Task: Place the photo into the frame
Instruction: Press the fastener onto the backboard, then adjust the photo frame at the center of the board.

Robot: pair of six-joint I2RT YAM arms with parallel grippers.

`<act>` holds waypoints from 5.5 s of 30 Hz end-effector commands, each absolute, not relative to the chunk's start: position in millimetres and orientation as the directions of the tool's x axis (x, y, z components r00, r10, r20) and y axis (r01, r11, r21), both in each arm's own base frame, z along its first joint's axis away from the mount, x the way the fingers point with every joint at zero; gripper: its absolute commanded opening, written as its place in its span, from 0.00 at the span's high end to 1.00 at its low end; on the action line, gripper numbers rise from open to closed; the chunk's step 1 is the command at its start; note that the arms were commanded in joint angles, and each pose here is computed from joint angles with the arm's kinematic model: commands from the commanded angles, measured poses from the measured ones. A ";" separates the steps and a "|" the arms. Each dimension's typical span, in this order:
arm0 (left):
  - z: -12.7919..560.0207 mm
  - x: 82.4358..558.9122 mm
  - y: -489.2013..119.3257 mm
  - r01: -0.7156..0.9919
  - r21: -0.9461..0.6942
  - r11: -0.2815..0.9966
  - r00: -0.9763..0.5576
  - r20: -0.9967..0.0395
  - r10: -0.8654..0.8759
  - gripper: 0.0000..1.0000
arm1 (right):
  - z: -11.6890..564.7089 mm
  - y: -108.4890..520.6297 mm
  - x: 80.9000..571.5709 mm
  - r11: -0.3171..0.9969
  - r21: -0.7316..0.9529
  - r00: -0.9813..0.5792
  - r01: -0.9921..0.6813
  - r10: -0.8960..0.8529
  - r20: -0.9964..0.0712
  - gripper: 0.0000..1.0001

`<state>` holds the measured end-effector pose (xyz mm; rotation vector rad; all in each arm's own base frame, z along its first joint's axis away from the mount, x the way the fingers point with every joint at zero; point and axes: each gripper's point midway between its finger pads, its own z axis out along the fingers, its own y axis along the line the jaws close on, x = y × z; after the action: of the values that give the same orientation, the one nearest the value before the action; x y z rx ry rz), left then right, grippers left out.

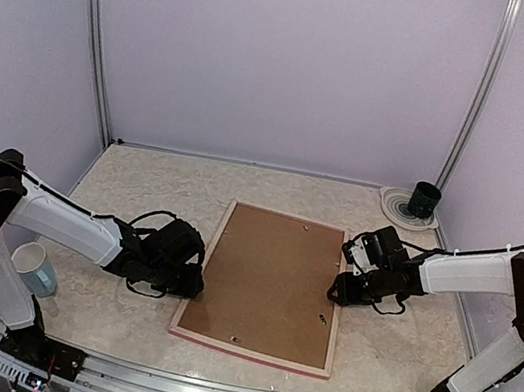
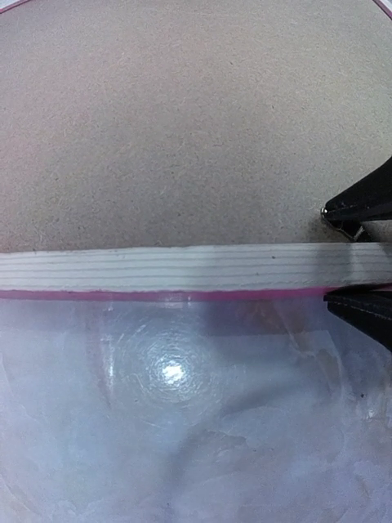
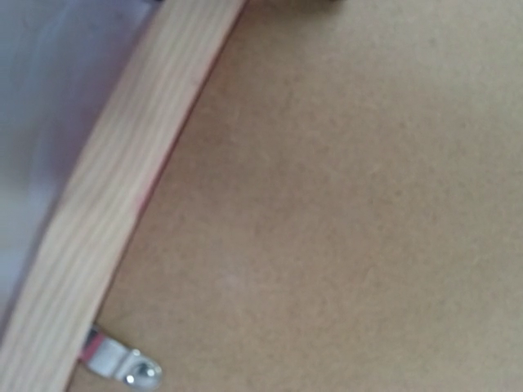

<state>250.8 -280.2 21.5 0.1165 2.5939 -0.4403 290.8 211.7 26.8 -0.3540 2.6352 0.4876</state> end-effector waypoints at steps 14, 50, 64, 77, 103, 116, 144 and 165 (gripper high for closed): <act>3.3 234.3 -275.9 0.162 -0.251 0.954 -0.895 -0.444 0.036 0.84 | 25.3 214.4 292.2 0.898 0.288 -0.867 -0.333 -0.171 -0.469 0.58; 26.8 231.3 -267.3 0.164 -0.136 0.977 -0.869 -0.488 0.078 0.62 | 6.2 209.3 295.9 0.920 0.248 -0.886 -0.304 -0.176 -0.430 0.87; 27.5 236.1 -256.4 0.151 -0.060 0.987 -0.857 -0.505 0.101 0.74 | 5.0 208.0 296.8 0.923 0.239 -0.886 -0.300 -0.177 -0.429 0.87; -5.4 240.3 -244.3 0.002 -0.031 1.000 -0.839 -0.543 -0.015 0.76 | 3.7 211.4 293.1 0.912 0.248 -0.881 -0.327 -0.199 -0.429 0.90; -19.7 240.9 -221.5 -0.175 -0.049 0.983 -0.797 -0.579 -0.171 0.95 | 0.7 215.1 287.3 0.901 0.232 -0.869 -0.367 -0.244 -0.430 0.92; -15.8 239.2 -222.9 -0.202 -0.136 0.970 -0.778 -0.580 -0.243 0.95 | -3.1 214.1 282.2 0.899 0.225 -0.868 -0.376 -0.257 -0.425 0.92; 60.5 259.6 -234.9 -0.086 -0.272 0.958 -0.709 -0.660 -0.251 0.70 | 30.2 232.7 303.9 0.886 0.255 -0.849 -0.387 -0.234 -0.474 0.88; 20.9 254.4 -276.7 -0.001 -0.334 0.943 -0.810 -0.553 -0.197 0.60 | 32.1 244.6 302.9 0.872 0.300 -0.855 -0.387 -0.218 -0.470 0.85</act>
<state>254.9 -263.0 29.3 -0.1730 2.4506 -0.4088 308.2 230.1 30.9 -0.3948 2.6071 0.4807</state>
